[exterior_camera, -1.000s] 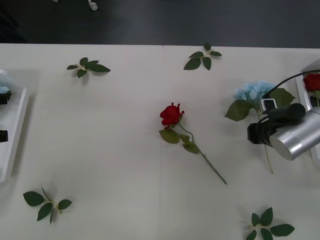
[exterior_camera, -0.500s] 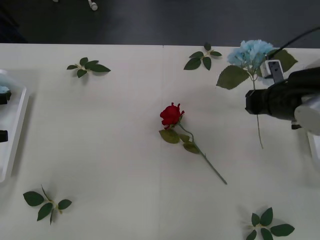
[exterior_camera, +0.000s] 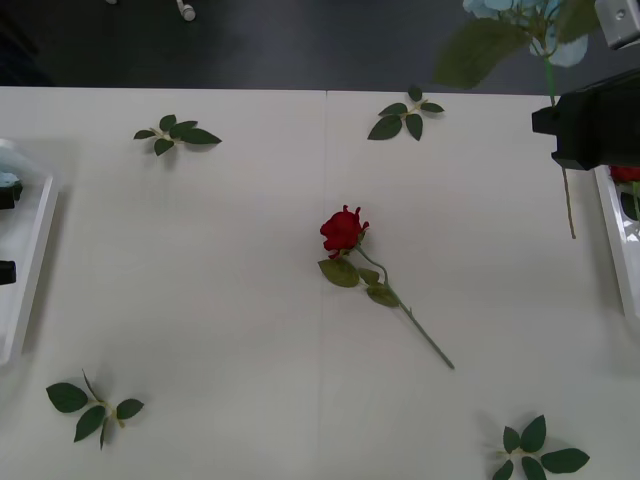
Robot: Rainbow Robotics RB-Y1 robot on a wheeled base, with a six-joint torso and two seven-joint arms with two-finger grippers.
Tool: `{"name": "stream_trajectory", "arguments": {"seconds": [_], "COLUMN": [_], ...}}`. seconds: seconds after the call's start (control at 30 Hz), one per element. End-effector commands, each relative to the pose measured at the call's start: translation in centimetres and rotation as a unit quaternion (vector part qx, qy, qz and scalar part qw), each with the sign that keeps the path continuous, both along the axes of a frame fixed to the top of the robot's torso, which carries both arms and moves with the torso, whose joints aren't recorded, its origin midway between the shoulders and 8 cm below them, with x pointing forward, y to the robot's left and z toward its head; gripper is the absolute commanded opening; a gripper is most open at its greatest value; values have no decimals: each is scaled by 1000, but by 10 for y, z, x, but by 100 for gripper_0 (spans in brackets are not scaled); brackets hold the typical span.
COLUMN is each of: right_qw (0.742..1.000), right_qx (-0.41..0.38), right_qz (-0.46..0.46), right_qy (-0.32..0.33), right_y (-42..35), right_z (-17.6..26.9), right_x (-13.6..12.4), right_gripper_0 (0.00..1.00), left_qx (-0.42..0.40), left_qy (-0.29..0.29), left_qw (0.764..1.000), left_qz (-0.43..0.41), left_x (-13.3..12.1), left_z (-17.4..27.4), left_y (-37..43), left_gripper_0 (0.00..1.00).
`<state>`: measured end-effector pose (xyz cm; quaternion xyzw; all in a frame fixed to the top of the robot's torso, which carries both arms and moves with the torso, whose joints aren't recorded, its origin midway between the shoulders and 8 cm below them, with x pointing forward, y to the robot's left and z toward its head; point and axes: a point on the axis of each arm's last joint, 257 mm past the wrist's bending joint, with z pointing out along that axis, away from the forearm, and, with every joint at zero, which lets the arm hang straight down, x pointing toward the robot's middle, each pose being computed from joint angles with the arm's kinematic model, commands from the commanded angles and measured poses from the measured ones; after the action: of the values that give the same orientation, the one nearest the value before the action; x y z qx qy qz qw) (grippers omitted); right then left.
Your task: Put the red flowers into the right box and the blue flowers into the left box
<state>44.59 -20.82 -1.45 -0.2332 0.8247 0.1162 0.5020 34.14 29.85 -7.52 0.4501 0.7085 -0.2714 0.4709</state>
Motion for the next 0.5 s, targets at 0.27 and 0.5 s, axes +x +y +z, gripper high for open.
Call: {"name": "stream_trajectory", "arguments": {"seconds": [0.27, 0.5], "right_qw": [975, 949], "right_qx": [46, 82], "right_qz": [147, 201], "right_qy": [-161, -231], "right_y": [94, 158], "right_z": [3, -13], "right_x": [-40, -38], "right_gripper_0": [0, 0], "left_qx": [-24, -46], "left_qy": [1, -14], "left_qw": [999, 998], "left_qz": [-27, -43], "left_x": [-15, -10], "left_z": [-15, -9], "left_y": [-10, -27], "left_gripper_0": [100, 100]}}
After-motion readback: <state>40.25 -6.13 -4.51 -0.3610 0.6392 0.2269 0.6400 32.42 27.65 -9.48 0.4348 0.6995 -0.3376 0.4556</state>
